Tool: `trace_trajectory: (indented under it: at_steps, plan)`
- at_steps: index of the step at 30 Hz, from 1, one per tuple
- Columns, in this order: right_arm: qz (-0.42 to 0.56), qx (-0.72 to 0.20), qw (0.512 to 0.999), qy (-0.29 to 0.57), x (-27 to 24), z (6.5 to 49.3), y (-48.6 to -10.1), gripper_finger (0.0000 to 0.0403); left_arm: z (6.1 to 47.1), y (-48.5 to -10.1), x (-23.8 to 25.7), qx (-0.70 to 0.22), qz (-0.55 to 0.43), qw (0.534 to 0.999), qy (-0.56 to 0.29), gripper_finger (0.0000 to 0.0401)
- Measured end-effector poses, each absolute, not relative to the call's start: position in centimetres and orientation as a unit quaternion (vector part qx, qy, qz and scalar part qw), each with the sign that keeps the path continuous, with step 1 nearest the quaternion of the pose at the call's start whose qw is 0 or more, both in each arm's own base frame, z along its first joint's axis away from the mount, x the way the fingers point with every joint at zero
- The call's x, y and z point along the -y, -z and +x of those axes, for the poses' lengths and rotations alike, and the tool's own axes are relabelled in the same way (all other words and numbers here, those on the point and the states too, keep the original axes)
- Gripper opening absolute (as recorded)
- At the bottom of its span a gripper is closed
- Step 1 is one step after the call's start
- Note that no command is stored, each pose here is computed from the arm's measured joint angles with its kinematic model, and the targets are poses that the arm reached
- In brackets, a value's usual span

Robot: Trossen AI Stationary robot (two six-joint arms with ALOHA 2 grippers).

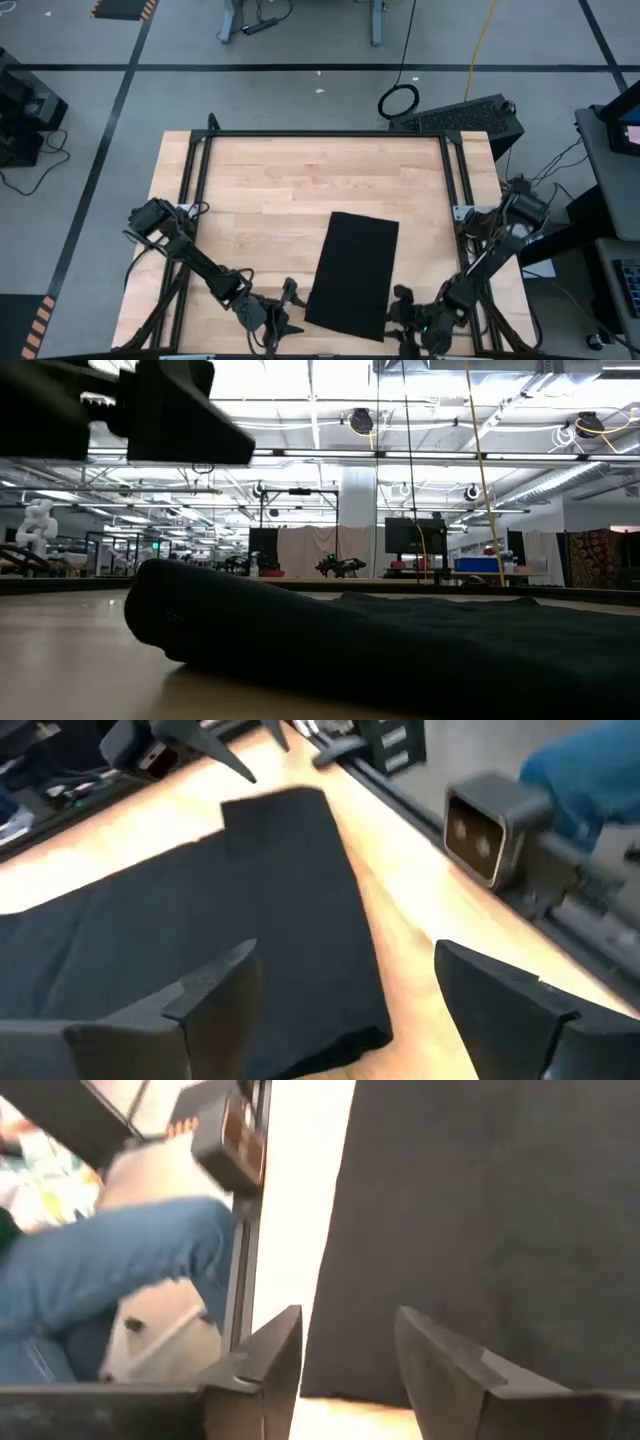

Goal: Roll towel
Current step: Roll the black microfiber towel

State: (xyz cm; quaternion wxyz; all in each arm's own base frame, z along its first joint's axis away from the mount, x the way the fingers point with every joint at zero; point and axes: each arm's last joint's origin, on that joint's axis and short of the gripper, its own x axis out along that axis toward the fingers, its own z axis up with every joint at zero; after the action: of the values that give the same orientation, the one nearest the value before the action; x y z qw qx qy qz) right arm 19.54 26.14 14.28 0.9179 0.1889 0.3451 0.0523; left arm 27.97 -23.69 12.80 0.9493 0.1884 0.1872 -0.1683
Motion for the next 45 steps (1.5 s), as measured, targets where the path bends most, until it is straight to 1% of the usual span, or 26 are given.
trace_trajectory:
  at_steps: [5, 10, 13, 16, 18, 20, 22, 25, 30, 34, 35, 37, 42, 45]
  plan:
    - [0.09, -0.367, 0.923, -0.068, -29.1, 20.9, -13.0, 0.0177, 29.2, -12.2, 24.0, -0.183, 0.224, 0.941, 0.178, 0.0282]
    - [0.004, -0.43, 0.902, -0.021, -31.0, 22.1, -12.6, 0.0213, 30.6, -11.5, 23.7, -0.208, 0.243, 0.929, 0.185, 0.0267]
    - [-0.019, -0.461, 0.887, 0.016, -31.7, 22.5, -12.8, 0.0241, 31.5, -11.4, 23.4, -0.226, 0.248, 0.923, 0.187, 0.0254]
    - [-0.03, -0.475, 0.879, 0.028, -32.3, 22.9, -13.2, 0.0266, 32.0, -11.1, 22.8, -0.246, 0.251, 0.917, 0.19, 0.0238]
    - [-0.025, -0.479, 0.877, 0.04, -32.4, 23.0, -13.3, 0.0274, 32.3, -11.0, 22.4, -0.248, 0.244, 0.917, 0.196, 0.0226]
    - [-0.013, -0.482, 0.875, 0.051, -32.3, 22.9, -13.2, 0.0272, 32.5, -10.7, 22.0, -0.26, 0.244, 0.913, 0.2, 0.0211]
    - [-0.005, -0.486, 0.872, 0.064, -32.2, 22.8, -13.2, 0.0256, 32.7, -10.2, 21.5, -0.275, 0.236, 0.909, 0.206, 0.0192]
    - [-0.007, -0.491, 0.868, 0.073, -32.0, 22.7, -13.1, 0.0211, 32.9, -10.0, 21.1, -0.29, 0.218, 0.909, 0.203, 0.0158]
    - [-0.01, -0.493, 0.867, 0.073, -31.9, 22.9, -13.1, 0.0107, 33.1, -9.9, 20.8, -0.302, 0.182, 0.916, 0.193, 0.0091]
    - [-0.015, -0.503, 0.862, 0.055, -31.8, 23.2, -13.1, 0.0022, 33.0, -9.9, 20.8, -0.31, 0.161, 0.917, 0.192, 0.0034]
    - [-0.015, -0.508, 0.86, 0.048, -31.9, 23.2, -13.1, 0.0011, 32.9, -10.0, 20.7, -0.315, 0.152, 0.917, 0.192, 0.0021]
    - [-0.009, -0.514, 0.857, 0.039, -31.8, 23.3, -13.3, 0.001, 32.8, -10.4, 20.8, -0.323, 0.125, 0.917, 0.201, 0.0009]
    - [0.02, -0.505, 0.863, 0.014, -32.0, 23.3, -15.1, 0.0003, 32.5, -12.8, 21.0, -0.32, 0.037, 0.916, 0.238, 0.0022]
    - [0.04, -0.495, 0.868, -0.002, -32.1, 23.2, -16.4, 0.0003, 32.4, -14.3, 20.8, -0.32, -0.021, 0.909, 0.266, 0.002]
